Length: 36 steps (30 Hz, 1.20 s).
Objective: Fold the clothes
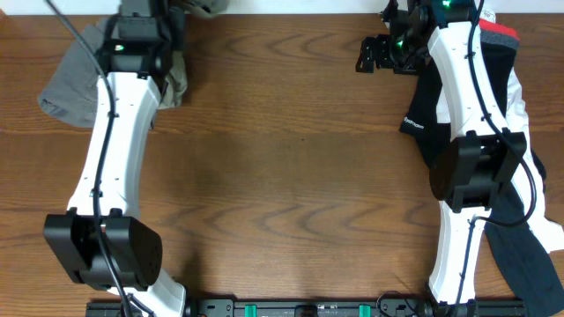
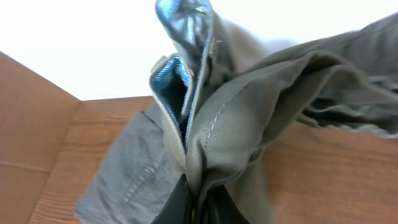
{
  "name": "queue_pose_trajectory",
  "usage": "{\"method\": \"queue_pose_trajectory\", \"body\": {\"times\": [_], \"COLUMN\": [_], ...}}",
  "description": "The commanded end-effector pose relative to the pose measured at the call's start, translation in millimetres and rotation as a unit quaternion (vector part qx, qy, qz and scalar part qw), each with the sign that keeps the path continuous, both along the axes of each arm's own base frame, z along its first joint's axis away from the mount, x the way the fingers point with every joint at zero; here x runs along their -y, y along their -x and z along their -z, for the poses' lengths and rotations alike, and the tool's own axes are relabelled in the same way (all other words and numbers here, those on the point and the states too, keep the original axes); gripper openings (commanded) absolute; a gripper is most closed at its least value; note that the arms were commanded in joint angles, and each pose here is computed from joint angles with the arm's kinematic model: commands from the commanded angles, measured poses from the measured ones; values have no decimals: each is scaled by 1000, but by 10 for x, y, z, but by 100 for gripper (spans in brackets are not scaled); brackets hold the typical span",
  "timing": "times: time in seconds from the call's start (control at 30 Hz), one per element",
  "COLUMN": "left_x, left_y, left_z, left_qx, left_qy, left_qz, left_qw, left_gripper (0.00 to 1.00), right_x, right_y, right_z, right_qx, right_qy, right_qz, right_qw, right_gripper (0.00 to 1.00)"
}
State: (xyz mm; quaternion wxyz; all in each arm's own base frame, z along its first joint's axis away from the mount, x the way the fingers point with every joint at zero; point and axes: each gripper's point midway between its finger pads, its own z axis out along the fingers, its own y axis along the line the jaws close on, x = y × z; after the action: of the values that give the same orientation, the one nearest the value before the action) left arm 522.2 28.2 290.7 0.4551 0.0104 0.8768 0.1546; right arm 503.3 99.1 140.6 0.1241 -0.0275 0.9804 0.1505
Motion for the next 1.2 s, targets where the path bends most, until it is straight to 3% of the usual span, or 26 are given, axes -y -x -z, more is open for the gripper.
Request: {"method": "queue_pose_trajectory", "body": {"times": [0.0,0.43,0.57,0.73,1.17], "left_x": [-201,-1072,-1317,-1661,-2416], "left_y": [-17,-63,-52,-90,-505], "left_z": [-220,-1183,-1258,-1099,-264], "left_qx": [31,160,173,146,100], "left_qy": [-8,-116,-135,-175,-241], "left_qz": [-20,-85,-103,-116,-138], "left_qw": [999,977,970,967,955], "left_gripper": [6,6,6,6,6], "right_x": [-96,-150,-201,-270,-286], "right_y": [8,23,35,58,97], "right_z": [-125,-124,-124,-122,-111], "right_qx": [16,16,16,15,7], "right_qy": [0,-1,-1,0,0], "right_qz": [-15,-20,-25,-33,-34], "right_qw": [1000,1000,1000,999,999], "right_gripper": [92,92,92,93,94]}}
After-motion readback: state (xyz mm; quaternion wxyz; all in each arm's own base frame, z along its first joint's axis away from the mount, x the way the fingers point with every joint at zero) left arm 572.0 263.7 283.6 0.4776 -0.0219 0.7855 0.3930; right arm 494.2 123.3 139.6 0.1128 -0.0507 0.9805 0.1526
